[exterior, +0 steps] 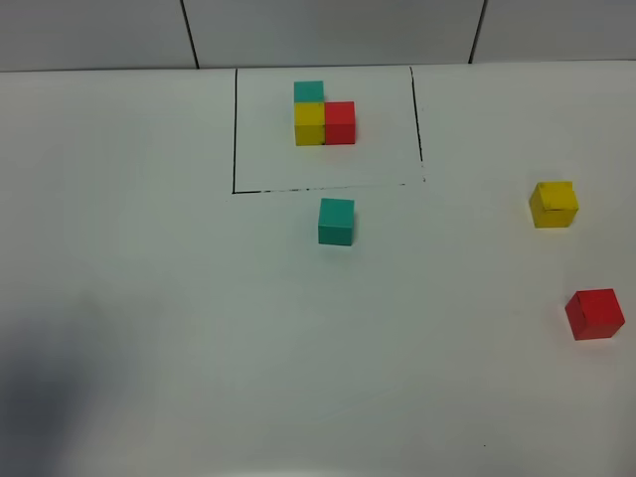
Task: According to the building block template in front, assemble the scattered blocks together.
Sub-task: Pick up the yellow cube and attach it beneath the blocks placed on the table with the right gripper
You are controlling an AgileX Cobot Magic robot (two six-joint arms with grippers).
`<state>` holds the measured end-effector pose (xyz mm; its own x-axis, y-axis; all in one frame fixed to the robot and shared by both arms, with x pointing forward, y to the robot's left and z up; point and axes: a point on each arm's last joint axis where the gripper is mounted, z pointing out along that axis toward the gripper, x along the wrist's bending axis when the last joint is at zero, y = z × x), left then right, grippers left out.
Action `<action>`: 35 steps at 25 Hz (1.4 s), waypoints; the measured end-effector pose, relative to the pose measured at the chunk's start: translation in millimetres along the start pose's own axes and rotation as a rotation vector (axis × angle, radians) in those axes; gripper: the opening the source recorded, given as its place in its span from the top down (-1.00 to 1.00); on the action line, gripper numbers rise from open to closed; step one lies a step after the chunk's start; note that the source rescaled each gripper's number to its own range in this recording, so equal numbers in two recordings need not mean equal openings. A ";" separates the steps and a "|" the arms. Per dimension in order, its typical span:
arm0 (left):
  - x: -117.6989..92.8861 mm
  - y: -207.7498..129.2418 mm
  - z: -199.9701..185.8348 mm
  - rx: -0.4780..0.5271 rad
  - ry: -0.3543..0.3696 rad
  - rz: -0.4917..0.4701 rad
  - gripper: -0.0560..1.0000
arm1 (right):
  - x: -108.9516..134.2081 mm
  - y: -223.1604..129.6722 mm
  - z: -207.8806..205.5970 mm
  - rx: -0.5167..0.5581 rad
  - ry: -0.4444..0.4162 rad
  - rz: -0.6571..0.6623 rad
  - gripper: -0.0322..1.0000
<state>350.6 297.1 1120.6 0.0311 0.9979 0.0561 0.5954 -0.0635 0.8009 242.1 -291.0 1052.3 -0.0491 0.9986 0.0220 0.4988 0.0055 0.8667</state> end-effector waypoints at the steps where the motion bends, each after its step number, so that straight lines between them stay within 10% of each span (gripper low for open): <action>1: 0.5 -6.0 -3.4 -0.012 0.000 -0.001 -0.98 | 0.0 0.0 0.0 0.000 0.000 0.000 -0.46; 18: -1.5 -98.0 -29.4 -0.153 -0.072 -0.040 -0.98 | 0.0 0.0 0.0 0.000 0.000 0.002 -0.46; 35: -6.7 -115.3 -50.6 -0.297 -0.156 -0.004 -0.98 | 0.0 0.0 0.0 0.000 0.000 0.005 -0.46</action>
<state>241.1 297.3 1058.0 0.1653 0.9860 -0.0214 0.3363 -0.0360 0.9411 242.1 -291.0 1052.3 -0.0468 0.9986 0.0259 0.4991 0.0009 0.8666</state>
